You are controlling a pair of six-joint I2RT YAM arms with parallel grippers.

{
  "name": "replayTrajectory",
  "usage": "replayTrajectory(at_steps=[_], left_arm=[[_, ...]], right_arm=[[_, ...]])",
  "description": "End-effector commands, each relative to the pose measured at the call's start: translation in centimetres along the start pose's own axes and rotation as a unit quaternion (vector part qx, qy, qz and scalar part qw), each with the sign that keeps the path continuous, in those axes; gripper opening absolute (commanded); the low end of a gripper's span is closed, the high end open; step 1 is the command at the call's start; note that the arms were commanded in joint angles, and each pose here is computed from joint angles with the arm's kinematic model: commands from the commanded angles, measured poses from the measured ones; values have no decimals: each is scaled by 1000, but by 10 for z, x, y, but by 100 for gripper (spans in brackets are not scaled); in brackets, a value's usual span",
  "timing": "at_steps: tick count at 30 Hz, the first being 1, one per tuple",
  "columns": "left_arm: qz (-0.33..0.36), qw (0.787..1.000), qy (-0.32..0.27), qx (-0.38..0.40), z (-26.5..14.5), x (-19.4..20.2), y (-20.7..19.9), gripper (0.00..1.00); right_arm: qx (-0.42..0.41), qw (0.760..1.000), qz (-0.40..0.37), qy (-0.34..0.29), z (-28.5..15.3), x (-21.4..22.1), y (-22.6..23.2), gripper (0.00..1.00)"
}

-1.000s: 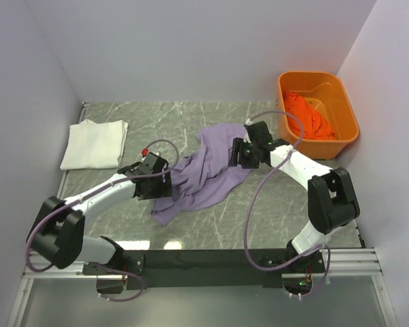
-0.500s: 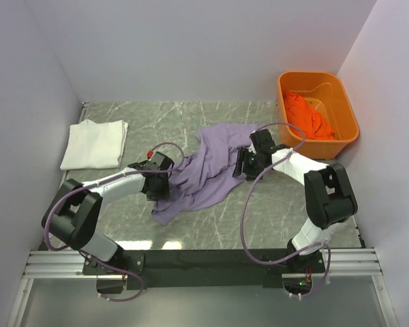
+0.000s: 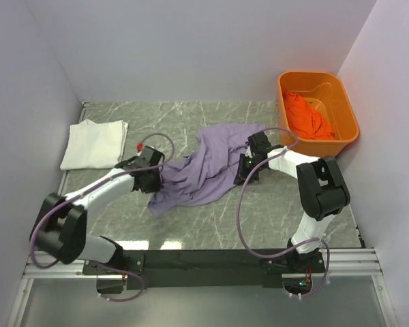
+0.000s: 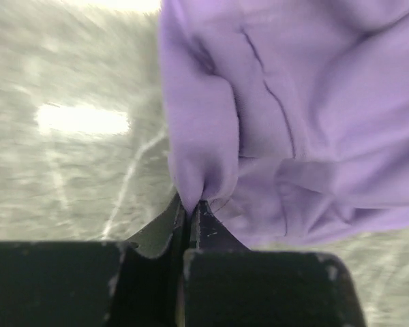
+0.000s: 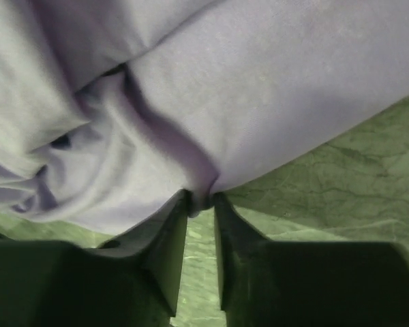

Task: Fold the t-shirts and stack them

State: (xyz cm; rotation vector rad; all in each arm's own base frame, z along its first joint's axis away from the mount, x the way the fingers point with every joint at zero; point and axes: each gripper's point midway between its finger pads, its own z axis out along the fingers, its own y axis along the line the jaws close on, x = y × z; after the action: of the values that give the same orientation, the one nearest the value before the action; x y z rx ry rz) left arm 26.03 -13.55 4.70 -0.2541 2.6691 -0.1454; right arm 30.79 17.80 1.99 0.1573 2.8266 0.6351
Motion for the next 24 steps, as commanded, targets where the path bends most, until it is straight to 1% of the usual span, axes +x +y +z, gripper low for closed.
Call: replayTrajectory(at_steps=[1,2,3,4,5,7,8,9,10,11,12,13,14,15,16,17,18,19,20,22,23,24], left_arm=[[-32,996,-74,39,-38,-47,-7,1],[-42,995,-82,37,-42,-53,-1,1],[-43,994,-88,41,-47,-57,2,1],[-47,992,-102,49,-56,-63,3,1],[-55,992,-106,47,-59,-67,9,1],[-58,989,-121,56,-72,-74,13,1],[-62,989,-123,55,-75,-75,17,1],[-61,988,-126,58,-80,-76,18,1],[-65,986,-138,67,-90,-80,19,1],[-66,985,-142,70,-95,-81,20,1],[-66,985,-141,70,-100,-81,21,1],[-69,983,-152,76,-109,-84,21,1],[-71,982,-153,79,-111,-84,20,1],[-74,981,-158,86,-114,-85,18,1],[-76,980,-159,94,-115,-85,16,1],[-80,979,-159,98,-114,-85,14,1],[-80,979,-157,102,-111,-85,13,1],[-81,979,-154,106,-104,-86,10,1],[-81,979,-149,112,-100,-85,7,1],[-81,981,-137,110,-87,-84,6,1],[-76,982,-134,110,-84,-84,6,1],[-74,983,-128,105,-78,-84,7,1]], right_arm=[[-8,1000,-7,-10,-4,-10,10,20],[-2,1000,-9,-22,-8,-15,10,6],[5,999,-12,-34,-13,-20,10,0],[20,997,-19,-73,-29,-37,12,0],[32,996,-20,-82,-39,-42,11,0],[39,988,-36,-144,-76,-72,25,0],[68,984,-34,-159,-91,-77,20,0],[65,978,-42,-195,-117,-98,34,0],[67,973,-54,-215,-137,-106,41,0],[79,972,-60,-213,-151,-107,41,0],[65,965,-75,-243,-179,-124,61,0],[81,963,-93,-242,-185,-131,61,0],[93,968,-99,-209,-188,-123,58,0],[81,963,-111,-233,-213,-141,77,1],[90,968,-124,-200,-195,-144,77,7],[91,971,-126,-179,-190,-142,78,15],[81,973,-131,-174,-181,-151,87,24],[73,973,-135,-171,-176,-152,93,41],[59,972,-138,-179,-171,-157,101,47],[41,976,-136,-167,-155,-149,103,54],[26,974,-135,-181,-150,-154,107,55],[38,977,-124,-170,-139,-143,94,56]])
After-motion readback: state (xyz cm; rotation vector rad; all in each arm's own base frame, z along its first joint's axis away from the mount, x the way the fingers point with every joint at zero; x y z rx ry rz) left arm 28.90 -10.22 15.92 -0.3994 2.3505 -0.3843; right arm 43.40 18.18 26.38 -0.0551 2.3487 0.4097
